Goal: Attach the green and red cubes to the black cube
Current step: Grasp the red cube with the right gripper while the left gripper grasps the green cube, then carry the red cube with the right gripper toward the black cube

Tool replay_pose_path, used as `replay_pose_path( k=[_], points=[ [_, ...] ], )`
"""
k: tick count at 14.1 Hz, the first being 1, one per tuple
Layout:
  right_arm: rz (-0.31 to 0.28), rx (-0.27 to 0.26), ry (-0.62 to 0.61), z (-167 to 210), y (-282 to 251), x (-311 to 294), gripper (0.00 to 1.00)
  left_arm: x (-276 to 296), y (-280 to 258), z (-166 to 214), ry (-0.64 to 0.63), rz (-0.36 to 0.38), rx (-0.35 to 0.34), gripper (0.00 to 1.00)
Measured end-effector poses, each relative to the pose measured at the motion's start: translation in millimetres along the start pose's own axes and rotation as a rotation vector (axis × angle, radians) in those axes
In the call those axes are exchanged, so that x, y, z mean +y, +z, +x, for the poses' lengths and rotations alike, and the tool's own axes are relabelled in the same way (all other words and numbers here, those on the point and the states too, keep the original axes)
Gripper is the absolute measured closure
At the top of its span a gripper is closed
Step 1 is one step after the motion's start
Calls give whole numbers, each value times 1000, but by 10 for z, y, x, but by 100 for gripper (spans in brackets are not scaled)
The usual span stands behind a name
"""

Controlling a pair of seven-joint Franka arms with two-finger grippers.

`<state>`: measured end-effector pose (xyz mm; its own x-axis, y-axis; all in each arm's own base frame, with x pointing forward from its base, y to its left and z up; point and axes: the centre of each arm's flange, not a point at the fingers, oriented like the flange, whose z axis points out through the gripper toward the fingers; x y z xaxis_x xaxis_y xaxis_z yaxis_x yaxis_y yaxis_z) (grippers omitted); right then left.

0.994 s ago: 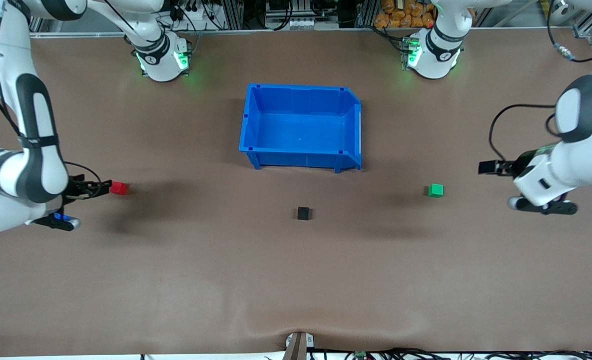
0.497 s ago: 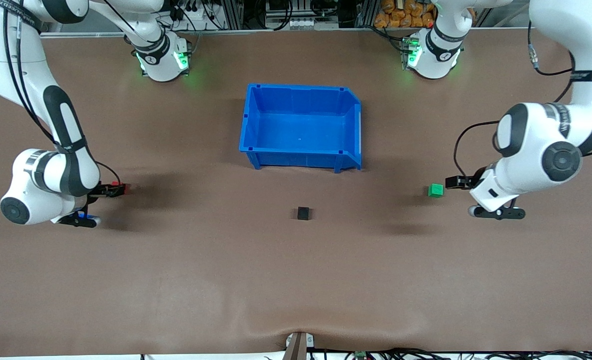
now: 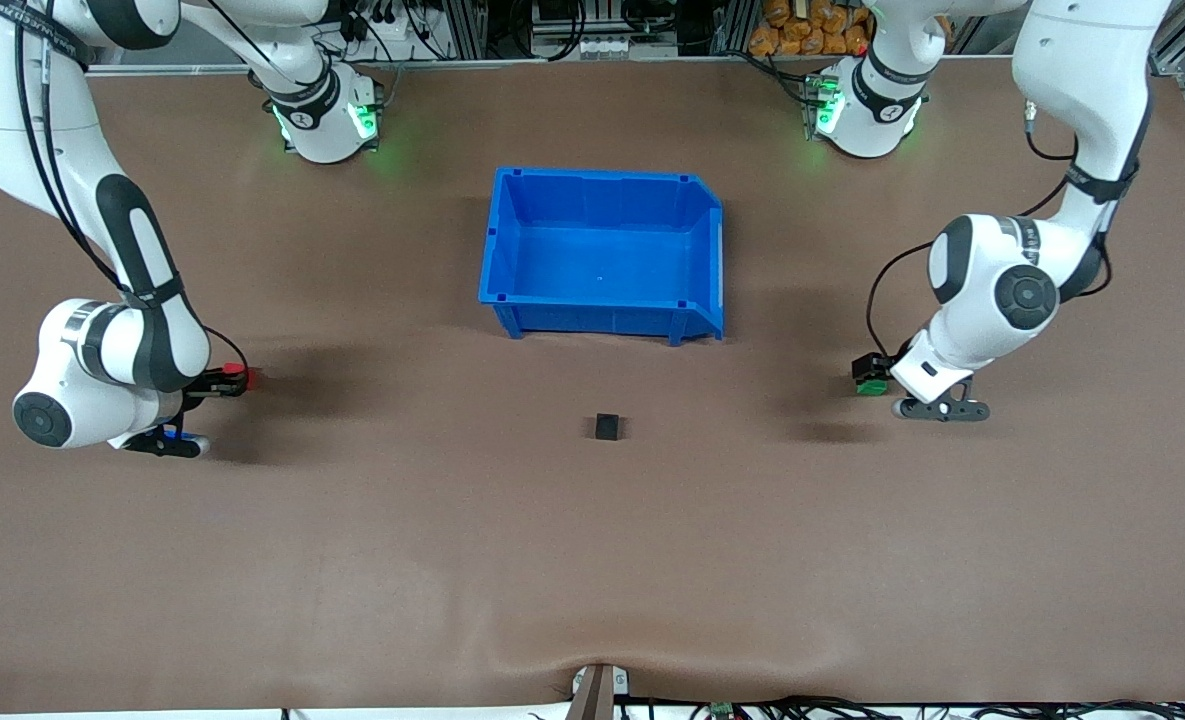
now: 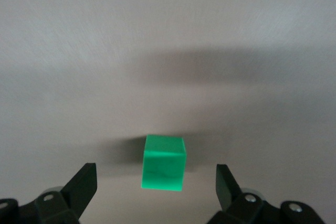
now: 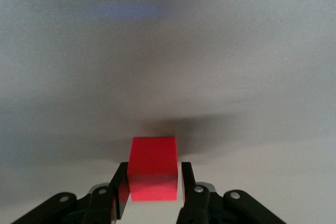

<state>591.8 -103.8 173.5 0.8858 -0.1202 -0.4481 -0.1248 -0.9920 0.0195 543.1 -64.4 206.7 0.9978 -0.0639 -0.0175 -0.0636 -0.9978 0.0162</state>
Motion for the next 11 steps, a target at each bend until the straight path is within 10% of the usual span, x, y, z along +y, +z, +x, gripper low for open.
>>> replay_pose_path(
  k=[6,11],
  points=[
    [27,-133,258,-87,-352,-450,60,35,241,7,22,2,18,0],
    [311,-208,611,-183,-937,-1940,60,68,308,50,51,14,16,0]
  ],
)
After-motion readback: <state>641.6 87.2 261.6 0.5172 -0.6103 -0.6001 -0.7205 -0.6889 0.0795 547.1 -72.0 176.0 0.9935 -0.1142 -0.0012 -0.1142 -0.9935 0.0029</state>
